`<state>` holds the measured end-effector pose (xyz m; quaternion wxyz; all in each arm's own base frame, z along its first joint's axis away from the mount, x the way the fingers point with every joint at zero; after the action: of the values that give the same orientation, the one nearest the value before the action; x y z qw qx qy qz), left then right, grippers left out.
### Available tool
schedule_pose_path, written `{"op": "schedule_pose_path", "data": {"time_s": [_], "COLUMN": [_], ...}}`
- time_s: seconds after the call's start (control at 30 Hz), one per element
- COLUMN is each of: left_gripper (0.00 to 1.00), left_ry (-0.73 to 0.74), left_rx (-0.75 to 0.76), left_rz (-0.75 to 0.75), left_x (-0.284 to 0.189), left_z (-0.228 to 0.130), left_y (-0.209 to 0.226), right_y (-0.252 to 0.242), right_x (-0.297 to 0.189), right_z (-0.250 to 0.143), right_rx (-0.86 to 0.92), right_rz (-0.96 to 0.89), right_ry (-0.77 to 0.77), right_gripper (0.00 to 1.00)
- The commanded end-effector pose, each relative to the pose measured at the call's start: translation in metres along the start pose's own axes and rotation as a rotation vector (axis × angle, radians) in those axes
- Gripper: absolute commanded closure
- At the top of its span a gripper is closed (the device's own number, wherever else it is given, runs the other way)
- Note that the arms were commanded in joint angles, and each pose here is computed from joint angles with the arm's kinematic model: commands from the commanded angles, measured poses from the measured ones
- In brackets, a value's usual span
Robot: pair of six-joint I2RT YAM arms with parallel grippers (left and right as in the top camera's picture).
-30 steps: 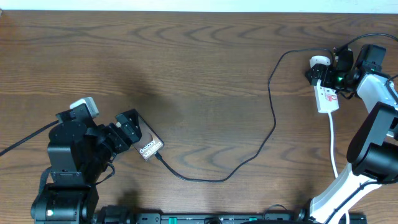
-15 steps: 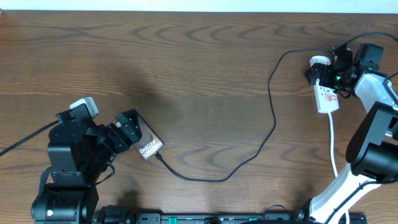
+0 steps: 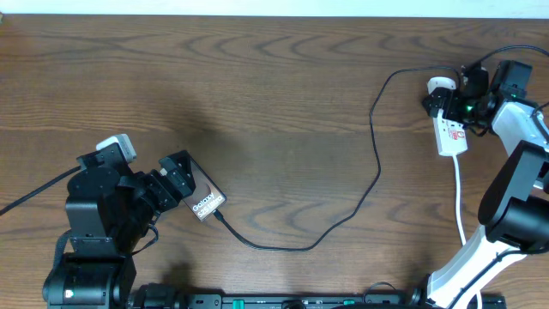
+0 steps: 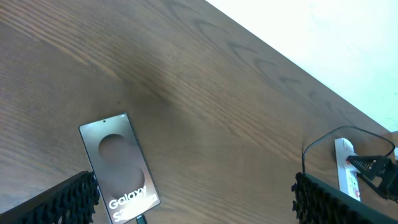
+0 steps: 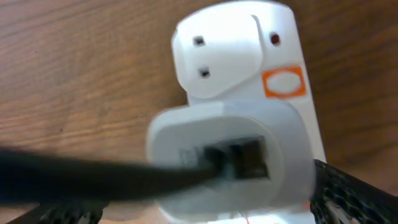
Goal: Plug charger to phone and switch on socket
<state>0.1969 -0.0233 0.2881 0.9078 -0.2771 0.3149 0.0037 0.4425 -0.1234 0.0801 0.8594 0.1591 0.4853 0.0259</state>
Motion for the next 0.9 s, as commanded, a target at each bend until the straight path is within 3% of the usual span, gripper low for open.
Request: {"op": "schedule_pose_path", "data": {"time_s": [0.0, 0.87], "left_gripper": [0.02, 0.02], "left_ry": [-0.017, -0.017], "left_rx": [0.028, 0.028], "left_rz": [-0.009, -0.008], "left_x": [-0.004, -0.004], "left_z": [0.005, 0.005], "left_y": [-0.004, -0.004], "right_y": [-0.002, 0.009], "right_x": [0.002, -0.001], "right_z": [-0.004, -0.003], "right_rx": [0.039, 0.042], "right_rz": [0.014, 0.091], "right_ry": [0.023, 0.027], "right_gripper": [0.01, 0.01]}}
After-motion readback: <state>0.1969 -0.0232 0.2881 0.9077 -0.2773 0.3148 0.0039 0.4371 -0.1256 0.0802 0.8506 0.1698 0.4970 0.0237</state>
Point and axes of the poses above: each gripper's point midway between its finger pads, its own x axis out along the fingers, its own y axis along the line the jaws close on, z = x × y, the point moved 5 cm from there along -x, back along the fingers
